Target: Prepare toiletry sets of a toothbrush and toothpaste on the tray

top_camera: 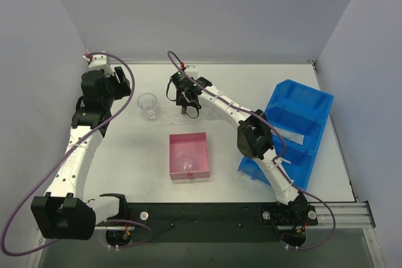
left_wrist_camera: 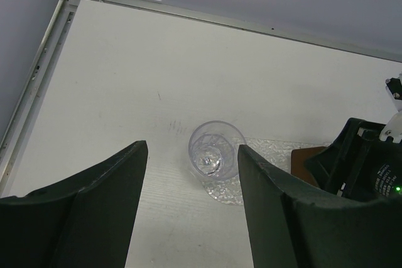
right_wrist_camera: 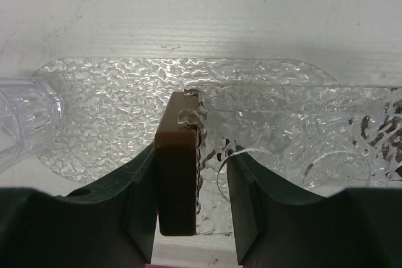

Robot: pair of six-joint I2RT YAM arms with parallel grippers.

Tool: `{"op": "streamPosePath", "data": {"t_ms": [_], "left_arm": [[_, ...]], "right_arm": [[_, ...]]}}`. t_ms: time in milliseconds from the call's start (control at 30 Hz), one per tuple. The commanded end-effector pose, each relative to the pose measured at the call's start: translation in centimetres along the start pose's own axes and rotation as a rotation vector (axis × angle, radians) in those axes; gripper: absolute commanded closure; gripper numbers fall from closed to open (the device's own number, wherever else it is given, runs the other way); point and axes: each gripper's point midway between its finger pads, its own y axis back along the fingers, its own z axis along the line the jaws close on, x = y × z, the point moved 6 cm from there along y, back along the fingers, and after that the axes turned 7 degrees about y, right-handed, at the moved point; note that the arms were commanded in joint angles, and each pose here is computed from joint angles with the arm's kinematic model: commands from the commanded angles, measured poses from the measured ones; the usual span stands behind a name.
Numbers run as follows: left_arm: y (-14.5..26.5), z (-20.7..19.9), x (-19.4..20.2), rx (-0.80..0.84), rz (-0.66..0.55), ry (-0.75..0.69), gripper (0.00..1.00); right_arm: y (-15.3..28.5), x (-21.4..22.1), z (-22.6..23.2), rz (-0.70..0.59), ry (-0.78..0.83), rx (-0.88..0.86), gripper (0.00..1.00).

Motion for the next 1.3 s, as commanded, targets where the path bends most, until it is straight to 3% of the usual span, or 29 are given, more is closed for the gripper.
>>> {"op": "streamPosePath", "data": {"t_ms": [0, 467, 667, 1133, 1267], "left_arm": [[0.3, -0.5, -1.7, 0.024, -0.053, 0.011, 0.3], [0.2, -0.5, -1.6, 0.024, -0.05, 0.01, 0.3], [0.3, -0.5, -1.7, 0.025, -0.052, 0.008, 0.31], [0.3, -0.5, -1.7, 0.027, -0.054, 0.005, 0.3], [0.3, -0.5, -1.8, 0.03, -0.058, 0.006, 0.31]], "right_arm": [[-0.1, -0.9, 0.3, -0.024, -0.018, -0.009, 0.69], [-0.6, -1.0, 0.5, -0.026, -0.025, -0.03, 0.51], [0.1, -1.4, 0.5, -0.037, -0.03, -0.043, 0.5], [7.2, -5.4, -0.4, -0.164, -0.027, -0.102, 0.47], [9.2, -5.8, -0.2, -0.16, -0.004, -0.188, 0.48]]}}
